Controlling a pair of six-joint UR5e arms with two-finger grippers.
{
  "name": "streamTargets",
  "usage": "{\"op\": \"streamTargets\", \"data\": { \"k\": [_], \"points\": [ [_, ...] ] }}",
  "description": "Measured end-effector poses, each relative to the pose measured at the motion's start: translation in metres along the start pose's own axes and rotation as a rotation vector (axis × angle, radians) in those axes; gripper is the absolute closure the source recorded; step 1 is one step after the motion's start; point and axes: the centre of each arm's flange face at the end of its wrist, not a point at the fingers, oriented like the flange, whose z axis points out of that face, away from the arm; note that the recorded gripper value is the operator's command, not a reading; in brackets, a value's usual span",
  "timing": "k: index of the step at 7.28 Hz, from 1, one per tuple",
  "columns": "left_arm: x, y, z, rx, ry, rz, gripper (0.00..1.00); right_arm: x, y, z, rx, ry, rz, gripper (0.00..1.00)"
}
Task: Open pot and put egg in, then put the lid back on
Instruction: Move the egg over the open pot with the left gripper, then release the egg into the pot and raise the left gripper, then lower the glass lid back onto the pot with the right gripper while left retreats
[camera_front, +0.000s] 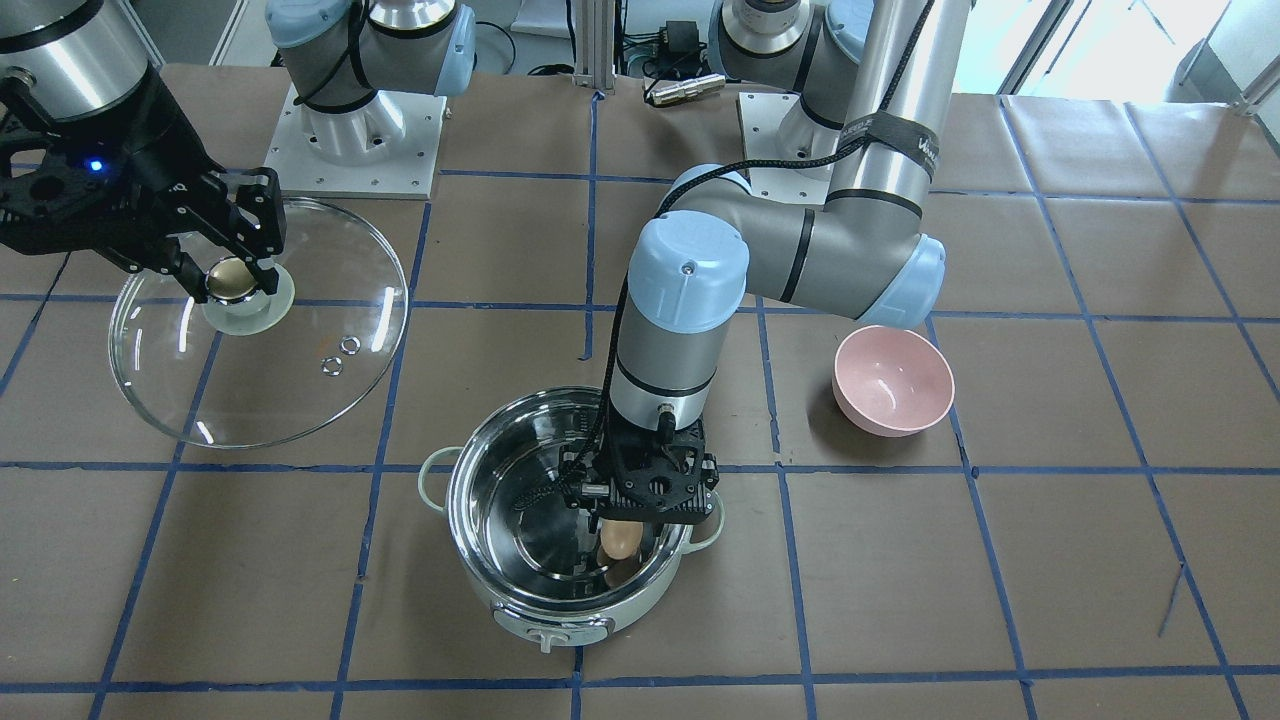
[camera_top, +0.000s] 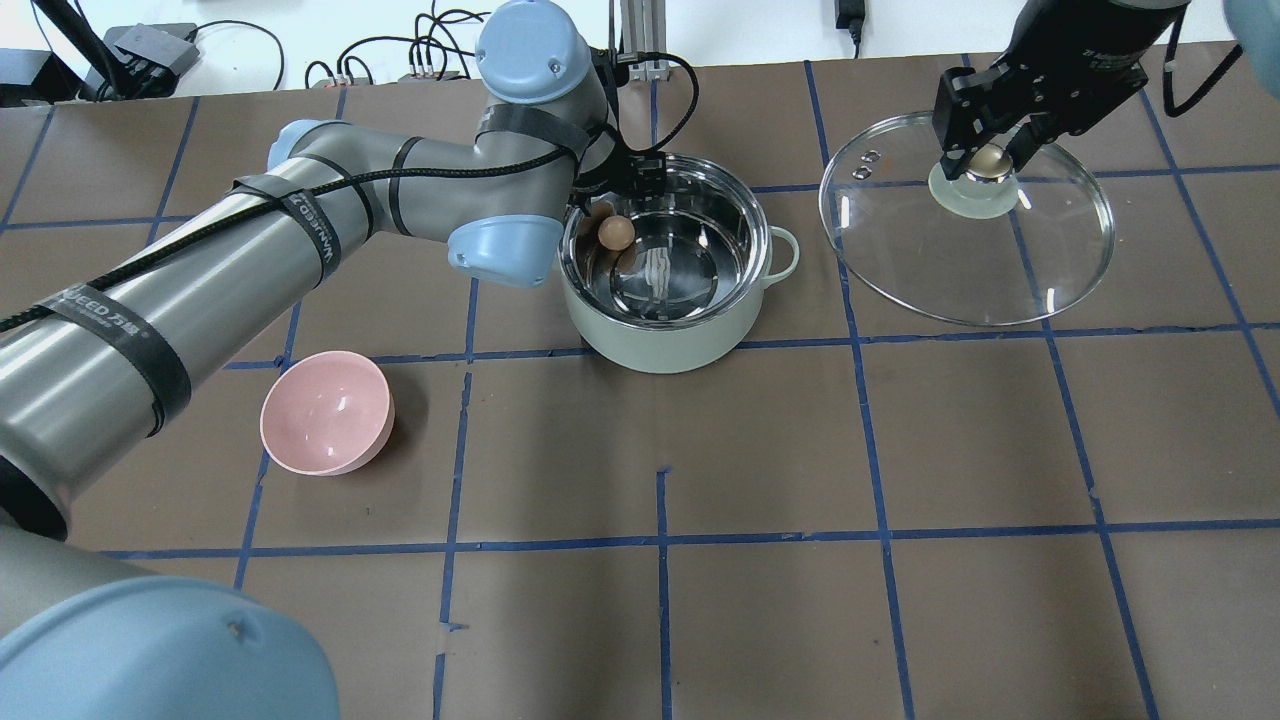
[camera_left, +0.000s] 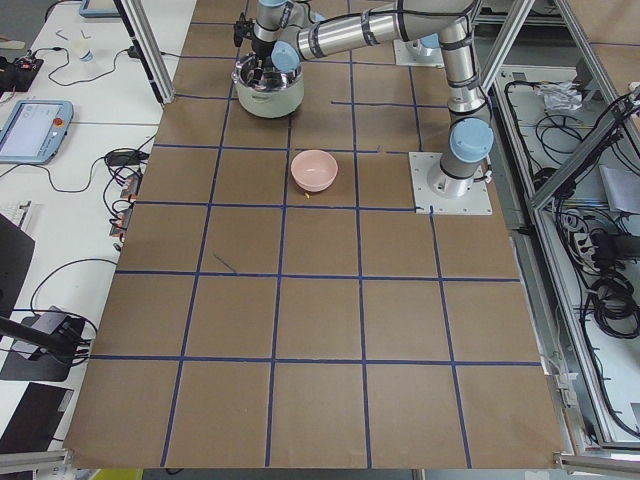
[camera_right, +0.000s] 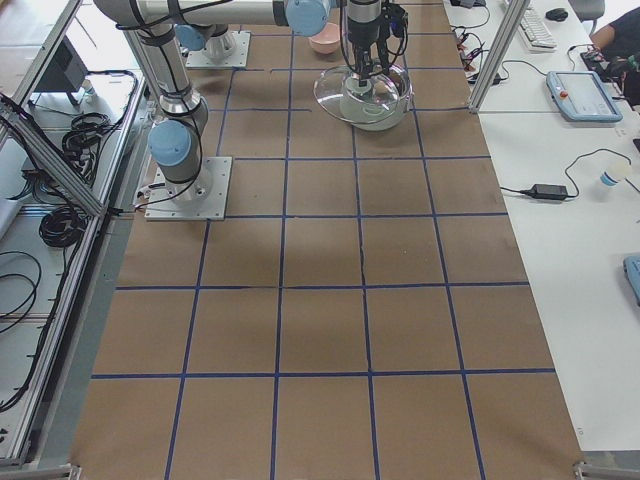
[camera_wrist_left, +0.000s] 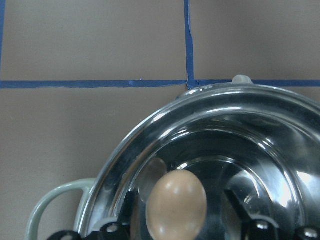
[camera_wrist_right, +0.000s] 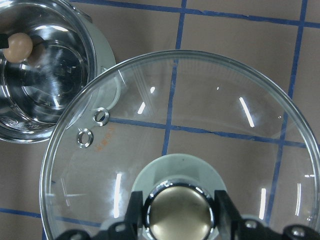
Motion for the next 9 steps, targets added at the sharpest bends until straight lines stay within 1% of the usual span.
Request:
{"op": "streamTargets", "data": {
  "k": [2,3,4,5,6,7,9],
  "points": [
    [0.003,-0.007,-0.033,0.043,0.04,0.009,0.01,0.0,0.0,0.0,0.0,0.0,0.001,0.53],
    [-0.001,-0.01,-0.057,0.054,0.049,0.006,0.01,-0.003,0.0,0.0,0.003,0.0,0.001,0.53],
    [-0.016,-0.011,-0.084,0.032,0.046,-0.016,0.01,-0.008,-0.003,-0.001,0.016,0.002,0.01,0.53],
    [-0.041,-0.009,-0.115,-0.023,0.04,-0.054,0.01,-0.02,-0.008,0.0,0.039,0.004,0.026,0.52],
    [-0.07,-0.003,-0.145,-0.091,0.029,-0.08,0.01,-0.041,-0.015,0.006,0.061,0.006,0.035,0.52],
    [-0.095,0.006,-0.172,-0.151,0.012,-0.092,0.01,-0.071,-0.023,0.015,0.088,0.005,0.039,0.52],
    [-0.136,0.026,-0.221,-0.241,-0.027,-0.104,0.01,-0.141,-0.04,0.046,0.136,-0.016,0.03,0.52]
  ]
}}
